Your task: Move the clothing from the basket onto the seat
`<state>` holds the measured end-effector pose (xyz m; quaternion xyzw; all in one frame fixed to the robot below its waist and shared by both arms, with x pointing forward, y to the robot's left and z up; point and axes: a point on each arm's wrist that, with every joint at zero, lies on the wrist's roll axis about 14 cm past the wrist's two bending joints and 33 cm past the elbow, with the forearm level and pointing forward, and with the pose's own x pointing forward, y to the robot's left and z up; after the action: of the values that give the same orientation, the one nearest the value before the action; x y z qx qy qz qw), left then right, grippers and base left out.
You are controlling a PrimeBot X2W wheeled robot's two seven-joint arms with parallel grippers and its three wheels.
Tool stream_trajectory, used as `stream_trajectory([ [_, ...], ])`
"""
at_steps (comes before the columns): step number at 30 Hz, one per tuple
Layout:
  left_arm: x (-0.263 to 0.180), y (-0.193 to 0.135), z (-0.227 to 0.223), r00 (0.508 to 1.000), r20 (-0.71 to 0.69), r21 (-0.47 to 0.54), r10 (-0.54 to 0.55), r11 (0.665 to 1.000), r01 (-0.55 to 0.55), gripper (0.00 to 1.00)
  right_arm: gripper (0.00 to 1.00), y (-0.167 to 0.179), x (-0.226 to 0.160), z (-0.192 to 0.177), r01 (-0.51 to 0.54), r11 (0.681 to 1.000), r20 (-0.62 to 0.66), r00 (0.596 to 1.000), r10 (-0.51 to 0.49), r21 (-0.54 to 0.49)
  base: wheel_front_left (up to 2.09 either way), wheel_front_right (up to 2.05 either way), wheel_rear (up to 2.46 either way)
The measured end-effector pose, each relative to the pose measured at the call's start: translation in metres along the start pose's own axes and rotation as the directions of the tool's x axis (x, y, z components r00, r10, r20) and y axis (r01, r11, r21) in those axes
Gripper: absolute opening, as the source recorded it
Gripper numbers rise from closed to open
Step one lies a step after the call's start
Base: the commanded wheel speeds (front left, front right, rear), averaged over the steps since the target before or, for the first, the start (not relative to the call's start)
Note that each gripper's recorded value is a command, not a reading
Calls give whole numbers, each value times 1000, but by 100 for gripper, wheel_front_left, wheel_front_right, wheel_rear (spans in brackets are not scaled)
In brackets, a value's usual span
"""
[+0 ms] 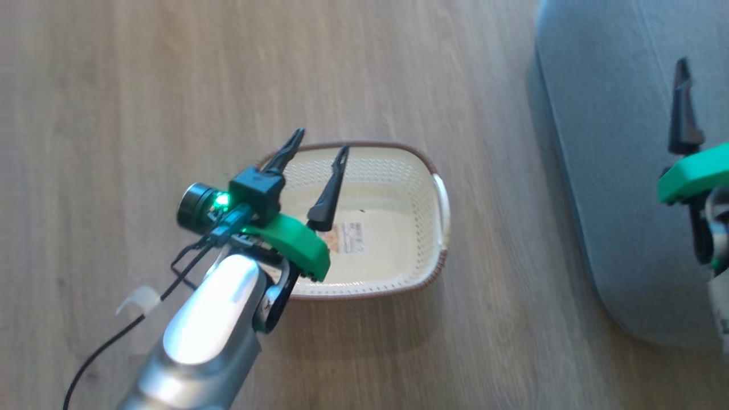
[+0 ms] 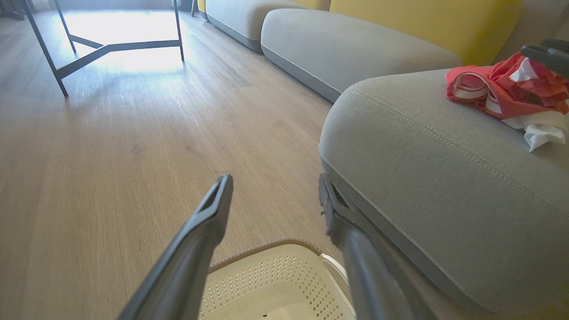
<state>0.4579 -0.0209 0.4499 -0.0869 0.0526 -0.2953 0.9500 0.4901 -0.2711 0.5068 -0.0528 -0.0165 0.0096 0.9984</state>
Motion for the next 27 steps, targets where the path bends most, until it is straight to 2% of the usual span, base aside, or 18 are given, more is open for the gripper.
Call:
stream_trajectory([
  [5, -31, 39, 17, 986, 36, 16, 163, 986, -164, 100, 100, 41, 3, 10, -93, 995, 33, 995, 92, 40, 0, 0, 0],
  [9, -64, 75, 27, 946, 58, 28, 320, 946, -322, 100, 100, 69, 4, 22, -159, 986, 67, 986, 155, 55, 0, 0, 0],
  [15, -112, 110, 41, 877, 100, 26, 470, 880, -474, 100, 100, 99, -8, 32, -211, 972, 95, 975, 202, 102, 0, 0, 0],
  [20, -145, 125, 42, 833, 112, 29, 542, 836, -548, 100, 100, 109, -22, 35, -223, 966, 103, 972, 210, 128, 0, 0, 0],
  [27, -160, 121, 34, 825, 99, 41, 557, 826, -562, 100, 100, 106, -46, 23, -202, 968, 70, 979, 193, 151, 0, 0, 0],
])
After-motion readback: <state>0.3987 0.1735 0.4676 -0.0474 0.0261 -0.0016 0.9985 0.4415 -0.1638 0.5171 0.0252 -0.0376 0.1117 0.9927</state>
